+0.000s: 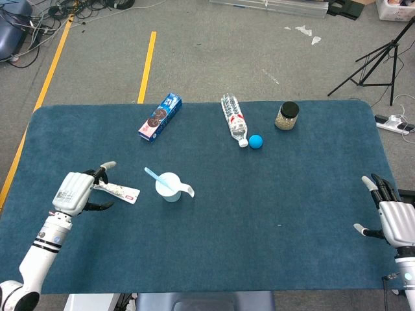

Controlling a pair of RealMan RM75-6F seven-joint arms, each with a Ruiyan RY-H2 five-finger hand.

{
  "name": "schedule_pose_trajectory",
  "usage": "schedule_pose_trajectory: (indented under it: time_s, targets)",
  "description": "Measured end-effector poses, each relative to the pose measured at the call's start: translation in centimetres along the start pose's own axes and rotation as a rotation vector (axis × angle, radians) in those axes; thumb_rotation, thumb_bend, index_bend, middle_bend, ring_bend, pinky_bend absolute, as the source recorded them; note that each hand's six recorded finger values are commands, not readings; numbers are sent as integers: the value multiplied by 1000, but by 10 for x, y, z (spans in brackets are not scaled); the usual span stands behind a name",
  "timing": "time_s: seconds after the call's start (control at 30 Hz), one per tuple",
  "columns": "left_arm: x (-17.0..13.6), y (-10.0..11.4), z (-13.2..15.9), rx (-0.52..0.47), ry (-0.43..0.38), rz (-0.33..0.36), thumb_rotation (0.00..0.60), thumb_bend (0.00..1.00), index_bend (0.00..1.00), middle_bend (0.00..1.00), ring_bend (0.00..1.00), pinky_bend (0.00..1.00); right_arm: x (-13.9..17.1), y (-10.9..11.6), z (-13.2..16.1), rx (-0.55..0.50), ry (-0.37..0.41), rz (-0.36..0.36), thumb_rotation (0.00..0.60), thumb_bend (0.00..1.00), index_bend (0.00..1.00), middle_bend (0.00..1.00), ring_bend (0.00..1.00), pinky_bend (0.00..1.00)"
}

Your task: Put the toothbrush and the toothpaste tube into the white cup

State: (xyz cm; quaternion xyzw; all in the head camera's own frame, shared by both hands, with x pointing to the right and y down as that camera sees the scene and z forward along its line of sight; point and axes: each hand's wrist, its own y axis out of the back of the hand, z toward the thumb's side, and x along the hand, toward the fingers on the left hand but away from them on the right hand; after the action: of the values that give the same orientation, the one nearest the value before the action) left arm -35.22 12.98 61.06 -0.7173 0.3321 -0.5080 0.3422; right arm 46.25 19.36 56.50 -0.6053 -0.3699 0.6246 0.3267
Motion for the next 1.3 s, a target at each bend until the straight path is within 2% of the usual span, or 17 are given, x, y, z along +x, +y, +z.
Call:
schedule_pose_trajectory:
  time_s: [0.03,0.1,0.2,0.27,0.37,0.43,0.5,0.57,0.6,0.67,0.73,0.77,0.83,0.93,1.0,1.13,1.3]
  targets:
    - [0,-3,-4,12,8,-25,600,73,179,98,57,326,0,0,0,0,0,-1,600,0,33,44,56,500]
    - [3,-11,-11,41,21,-77,600,73,187,49,9,255,0,1,0,-1,-1,-5,600,0,33,44,56,500]
    - [11,-16,-19,81,27,-119,600,73,185,33,0,208,1,5,-1,-3,-2,-18,600,0,34,44,56,501]
    - [17,-20,-23,110,24,-144,600,73,174,48,6,212,3,7,-1,-5,-2,-29,600,0,33,44,56,501]
    - [29,-26,-28,163,16,-190,600,73,145,160,134,340,5,12,-1,-10,-1,-45,600,0,33,44,56,501]
    - [36,-29,-32,203,11,-218,600,73,121,266,271,492,7,15,-2,-14,-1,-56,600,0,33,44,56,501]
    - [44,-32,-37,248,7,-246,600,73,115,347,351,582,9,19,-2,-17,-2,-66,600,0,33,44,56,501]
    - [51,-35,-40,290,2,-266,600,73,115,392,391,637,11,21,-3,-20,-3,-75,600,0,33,44,56,501]
    - [53,-38,-41,306,-2,-273,600,73,117,387,371,641,12,23,-3,-22,-2,-81,600,0,33,44,56,501]
    - [56,-43,-41,343,-12,-285,600,72,132,293,255,553,13,25,-3,-25,-2,-90,600,0,33,44,56,501]
    - [57,-47,-42,377,-21,-286,600,72,157,87,61,333,15,27,-3,-27,-2,-97,600,0,33,44,56,501]
    - [58,-49,-43,395,-26,-286,600,73,166,39,23,271,15,28,-4,-28,-2,-98,600,0,33,44,56,501]
    - [60,-52,-44,414,-30,-285,600,73,198,0,0,162,15,28,-4,-29,-3,-97,600,0,33,44,56,501]
    - [64,-56,-48,445,-28,-283,600,73,229,0,0,47,14,27,-5,-29,-5,-94,600,0,33,44,56,501]
    - [68,-59,-52,470,-24,-283,600,73,256,0,0,4,13,27,-5,-28,-6,-93,600,0,33,44,56,501]
    - [75,-65,-57,516,-17,-287,600,73,335,0,0,0,13,27,-5,-29,-8,-94,600,0,33,44,56,501]
    - [80,-72,-66,569,1,-304,600,73,372,0,0,0,13,27,-6,-29,-10,-93,600,0,33,44,56,501]
